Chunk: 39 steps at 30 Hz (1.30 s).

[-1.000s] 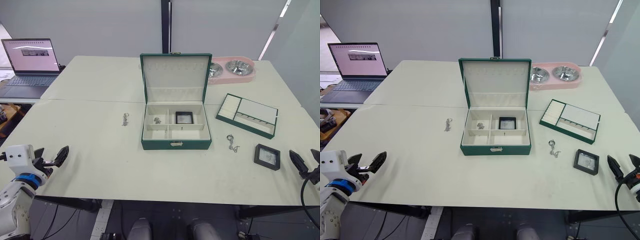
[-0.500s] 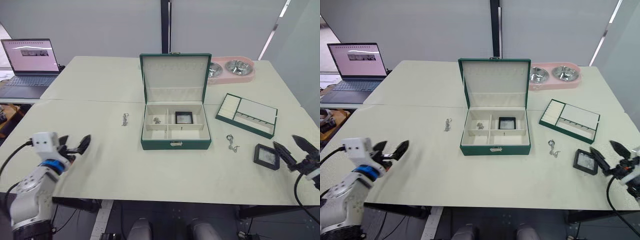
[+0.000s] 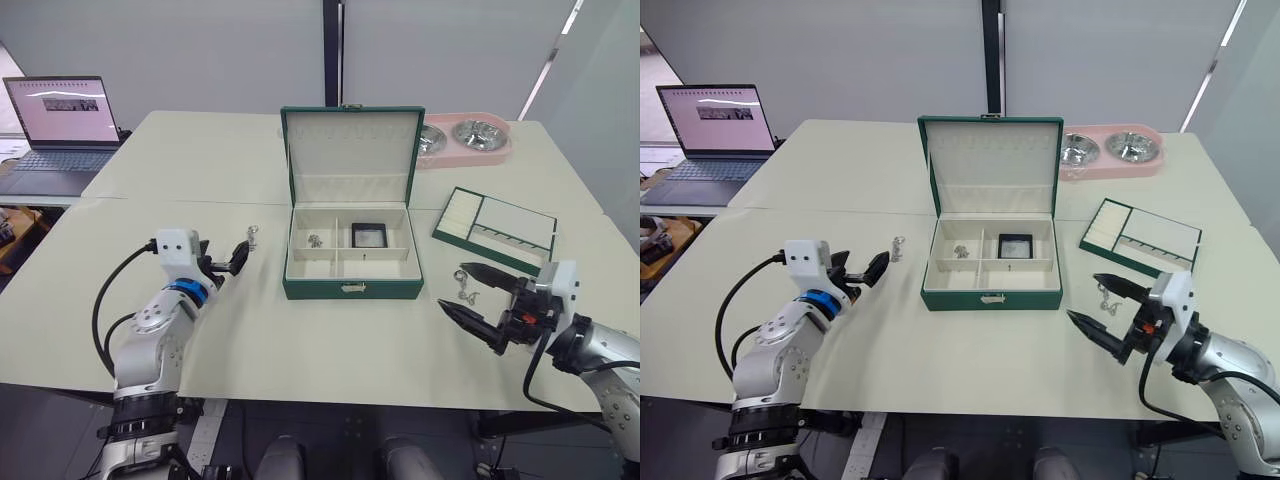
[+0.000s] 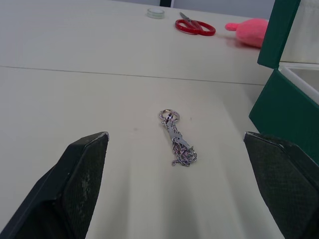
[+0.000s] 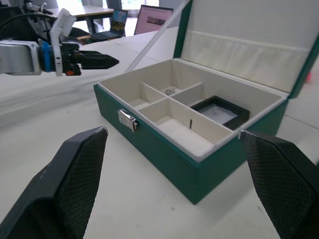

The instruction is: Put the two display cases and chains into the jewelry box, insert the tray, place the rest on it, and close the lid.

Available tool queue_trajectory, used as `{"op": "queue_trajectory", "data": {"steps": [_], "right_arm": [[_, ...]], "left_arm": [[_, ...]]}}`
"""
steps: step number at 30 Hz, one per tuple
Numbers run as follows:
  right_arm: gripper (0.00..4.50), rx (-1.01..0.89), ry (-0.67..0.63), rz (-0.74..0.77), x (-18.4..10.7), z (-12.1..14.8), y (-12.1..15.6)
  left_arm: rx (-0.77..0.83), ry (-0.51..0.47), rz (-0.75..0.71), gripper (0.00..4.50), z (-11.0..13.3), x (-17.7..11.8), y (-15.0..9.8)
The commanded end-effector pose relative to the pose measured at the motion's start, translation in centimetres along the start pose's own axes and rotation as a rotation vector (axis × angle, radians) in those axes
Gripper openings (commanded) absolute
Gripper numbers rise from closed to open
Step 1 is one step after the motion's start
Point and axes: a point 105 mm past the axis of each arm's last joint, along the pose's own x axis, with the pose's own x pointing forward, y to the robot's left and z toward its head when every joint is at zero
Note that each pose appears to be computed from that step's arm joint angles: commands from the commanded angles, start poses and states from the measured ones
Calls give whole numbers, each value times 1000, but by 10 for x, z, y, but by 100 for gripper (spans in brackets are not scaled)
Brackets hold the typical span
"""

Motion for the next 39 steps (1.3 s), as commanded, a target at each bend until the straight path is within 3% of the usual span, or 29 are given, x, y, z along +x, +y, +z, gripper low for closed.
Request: {"op": "queue_trajectory", "data": {"steps": [1,13,39], "right_arm": [[450,-46,-18,31,8,12,6],[450,-32,-24,14,13,7,3],[450,-31,-16,-1,11,5,-1]], "left_arm": [[16,-40,33,448,13,11,-8],[-3,53,125,448,-9,29,-6],[6,103,152,448,-26,51,-9]]}}
